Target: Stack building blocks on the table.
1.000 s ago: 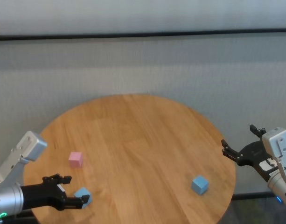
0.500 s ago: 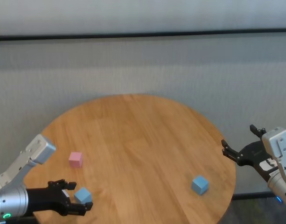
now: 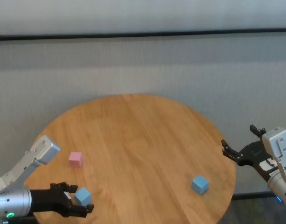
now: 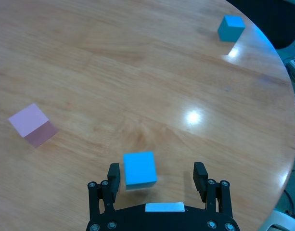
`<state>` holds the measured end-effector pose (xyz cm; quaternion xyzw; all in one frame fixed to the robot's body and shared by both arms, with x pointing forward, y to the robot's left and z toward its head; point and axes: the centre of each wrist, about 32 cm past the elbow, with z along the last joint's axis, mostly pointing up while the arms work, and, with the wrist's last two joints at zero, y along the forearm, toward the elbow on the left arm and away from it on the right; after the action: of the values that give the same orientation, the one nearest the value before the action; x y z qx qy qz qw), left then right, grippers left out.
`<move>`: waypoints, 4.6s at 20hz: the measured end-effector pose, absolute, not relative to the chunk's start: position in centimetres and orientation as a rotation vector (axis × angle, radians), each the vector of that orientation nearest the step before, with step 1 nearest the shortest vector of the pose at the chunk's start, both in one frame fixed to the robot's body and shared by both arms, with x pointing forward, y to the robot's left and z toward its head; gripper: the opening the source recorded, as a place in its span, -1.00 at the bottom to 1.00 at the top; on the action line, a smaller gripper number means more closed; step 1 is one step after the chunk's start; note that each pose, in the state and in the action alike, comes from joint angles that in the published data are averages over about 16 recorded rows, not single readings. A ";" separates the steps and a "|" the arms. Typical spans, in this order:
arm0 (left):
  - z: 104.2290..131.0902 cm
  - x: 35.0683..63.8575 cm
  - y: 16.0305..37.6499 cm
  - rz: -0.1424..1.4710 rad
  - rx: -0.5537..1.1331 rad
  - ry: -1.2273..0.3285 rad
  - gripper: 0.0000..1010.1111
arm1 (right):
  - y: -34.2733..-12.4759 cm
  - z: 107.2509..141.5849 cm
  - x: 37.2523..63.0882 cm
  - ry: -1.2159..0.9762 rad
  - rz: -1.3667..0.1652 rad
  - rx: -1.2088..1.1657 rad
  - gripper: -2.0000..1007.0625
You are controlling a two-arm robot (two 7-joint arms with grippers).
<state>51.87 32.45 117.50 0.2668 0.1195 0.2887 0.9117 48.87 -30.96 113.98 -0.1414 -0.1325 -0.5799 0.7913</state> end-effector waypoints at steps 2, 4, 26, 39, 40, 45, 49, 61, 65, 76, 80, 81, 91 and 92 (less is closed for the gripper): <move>117.4 52.0 32.4 0.596 0.554 0.253 0.99 | -31.0 114.0 48.9 -0.285 -1.248 -0.304 0.99; 117.3 52.2 32.3 0.597 0.558 0.261 0.99 | -31.0 114.0 48.9 -0.285 -1.248 -0.304 0.99; 116.9 53.9 31.4 0.598 0.616 0.270 0.98 | -31.0 114.0 48.9 -0.285 -1.248 -0.304 0.99; 116.9 53.9 31.4 0.598 0.619 0.264 0.67 | -31.0 114.0 48.9 -0.285 -1.248 -0.304 0.99; 116.9 53.9 31.4 0.599 0.618 0.264 0.61 | -31.0 114.0 48.9 -0.285 -1.248 -0.304 0.99; 116.9 53.9 31.4 0.600 0.617 0.266 0.29 | -31.0 114.0 48.9 -0.285 -1.248 -0.304 0.99; 116.9 53.8 31.4 0.599 0.614 0.267 0.06 | -31.0 114.0 48.9 -0.285 -1.248 -0.304 0.99; 117.8 54.7 29.7 0.567 0.579 0.221 -0.22 | -31.0 114.0 48.9 -0.285 -1.248 -0.304 0.99; 118.2 55.9 28.5 0.553 0.568 0.189 -0.22 | -31.0 114.0 48.9 -0.285 -1.248 -0.304 0.99; 119.0 59.8 25.2 0.520 0.553 0.142 -0.22 | -31.0 114.0 48.9 -0.285 -1.248 -0.304 0.99; 119.1 60.6 24.4 0.499 0.553 0.148 -0.22 | -31.0 114.0 48.9 -0.285 -1.248 -0.304 0.99; 119.0 60.7 24.2 0.492 0.554 0.150 -0.22 | -31.0 114.0 48.9 -0.285 -1.248 -0.304 0.99; 118.3 61.4 22.6 0.425 0.605 0.141 -0.22 | -31.0 114.0 48.9 -0.285 -1.248 -0.304 0.99; 118.2 61.4 22.5 0.421 0.611 0.139 -0.22 | -31.0 114.0 48.9 -0.285 -1.248 -0.304 0.99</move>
<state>61.38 22.54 118.23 0.2984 0.0680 0.2054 0.9296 48.87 -30.96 113.98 -0.1414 -0.1326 -0.5799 0.7913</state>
